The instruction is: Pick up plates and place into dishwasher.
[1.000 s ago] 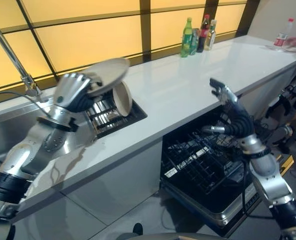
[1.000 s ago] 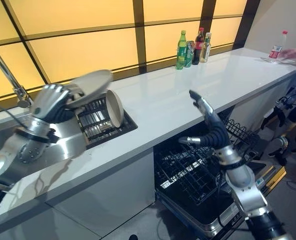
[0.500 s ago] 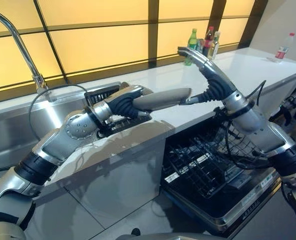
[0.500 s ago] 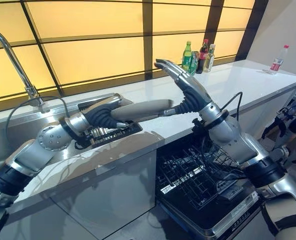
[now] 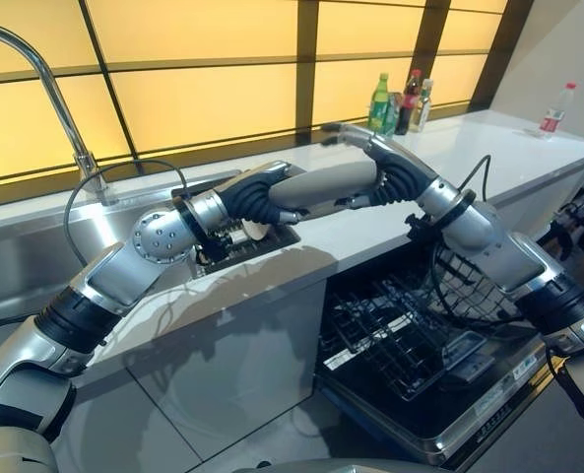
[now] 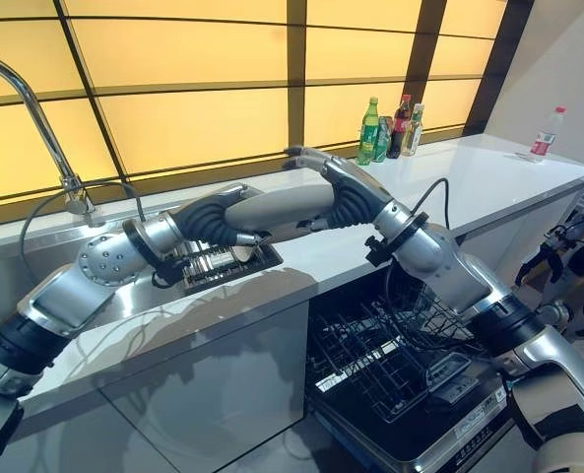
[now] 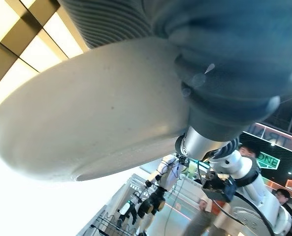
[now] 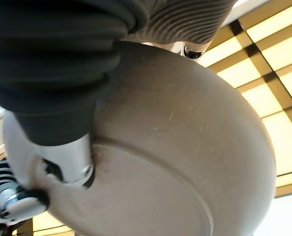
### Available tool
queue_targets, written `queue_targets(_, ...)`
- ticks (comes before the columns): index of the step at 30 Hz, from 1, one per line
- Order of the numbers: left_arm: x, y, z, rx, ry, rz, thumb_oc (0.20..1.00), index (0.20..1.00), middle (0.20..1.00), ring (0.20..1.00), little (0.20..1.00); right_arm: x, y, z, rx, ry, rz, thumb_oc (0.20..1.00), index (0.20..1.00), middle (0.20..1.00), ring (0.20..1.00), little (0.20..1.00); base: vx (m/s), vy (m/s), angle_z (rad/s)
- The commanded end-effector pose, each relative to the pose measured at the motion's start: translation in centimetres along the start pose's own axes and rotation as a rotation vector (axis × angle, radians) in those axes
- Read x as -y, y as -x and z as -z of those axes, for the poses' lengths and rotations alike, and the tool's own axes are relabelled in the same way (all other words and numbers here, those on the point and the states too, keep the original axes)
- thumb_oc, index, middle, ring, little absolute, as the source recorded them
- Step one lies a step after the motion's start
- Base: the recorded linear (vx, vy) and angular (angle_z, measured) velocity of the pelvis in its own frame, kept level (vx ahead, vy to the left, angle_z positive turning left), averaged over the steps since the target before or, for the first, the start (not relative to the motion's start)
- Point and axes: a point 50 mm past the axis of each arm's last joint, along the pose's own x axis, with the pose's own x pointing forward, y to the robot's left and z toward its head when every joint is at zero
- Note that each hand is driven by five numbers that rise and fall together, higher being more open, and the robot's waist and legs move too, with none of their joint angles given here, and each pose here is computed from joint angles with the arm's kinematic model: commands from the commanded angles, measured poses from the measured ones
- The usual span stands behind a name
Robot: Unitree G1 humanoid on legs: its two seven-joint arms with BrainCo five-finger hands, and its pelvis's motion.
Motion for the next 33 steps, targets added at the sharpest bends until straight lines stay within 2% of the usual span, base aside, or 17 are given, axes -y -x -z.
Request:
queue_targets(1,-2.4,-2.5,-4.5,0.249,-0.045,-0.064,0.2,0.2,0.2,0.2,0.2,2.3,-2.1,0.1,-0.028,0.017,0.045,0.2,0.2,0.2,0.2,0.2,0.0,0.0,0.0)
queue_targets(13,-2.9,-2.0,-4.1,0.229,-0.061,-0.122,0.2,0.2,0.2,0.2,0.2,2.3,-1.5,1.3,-0.101,0.015,0.056,0.2,0.2,0.2,0.2,0.2,0.0,0.0,0.0)
queue_targets(14,-3.0,-1.8,-3.7,0.2,-0.068,-0.141,0.395,0.395,0.395,0.395,0.395,2.4,-1.2,1.4,-0.102,0.012,0.065,0.2,0.2,0.2,0.2,0.2,0.0,0.0,0.0)
queue_targets(15,-3.1,-1.6,-3.3,0.174,-0.069,-0.15,1.0,1.0,1.0,1.0,1.0,2.5,-1.0,1.5,-0.104,0.009,0.077,0.2,0.2,0.2,0.2,0.2,0.0,0.0,0.0)
queue_targets(21,-4.0,2.0,-0.1,-0.004,-0.149,-0.28,1.0,1.0,1.0,1.0,1.0,2.9,2.5,2.3,-0.144,-0.021,0.126,0.2,0.2,0.2,0.2,0.2,0.0,0.0,-0.01)
queue_targets(23,-4.5,4.1,1.3,-0.095,-0.26,-0.359,1.0,1.0,1.0,1.0,1.0,2.8,4.7,2.8,-0.19,-0.044,0.144,0.2,0.2,0.2,0.2,0.2,0.02,0.0,-0.07)
queue_targets(26,-5.0,7.1,3.0,-0.209,-0.326,-0.468,1.0,1.0,1.0,1.0,1.0,2.6,7.9,3.7,-0.265,-0.074,0.167,0.2,0.2,0.2,0.2,0.2,-0.02,0.012,-0.08)
queue_targets(33,-5.9,13.0,7.1,-0.526,-0.52,-0.671,1.0,1.0,1.0,1.0,1.0,1.1,13.3,5.4,-0.451,-0.141,0.104,0.2,0.2,0.2,0.2,0.2,0.02,0.007,-0.13)
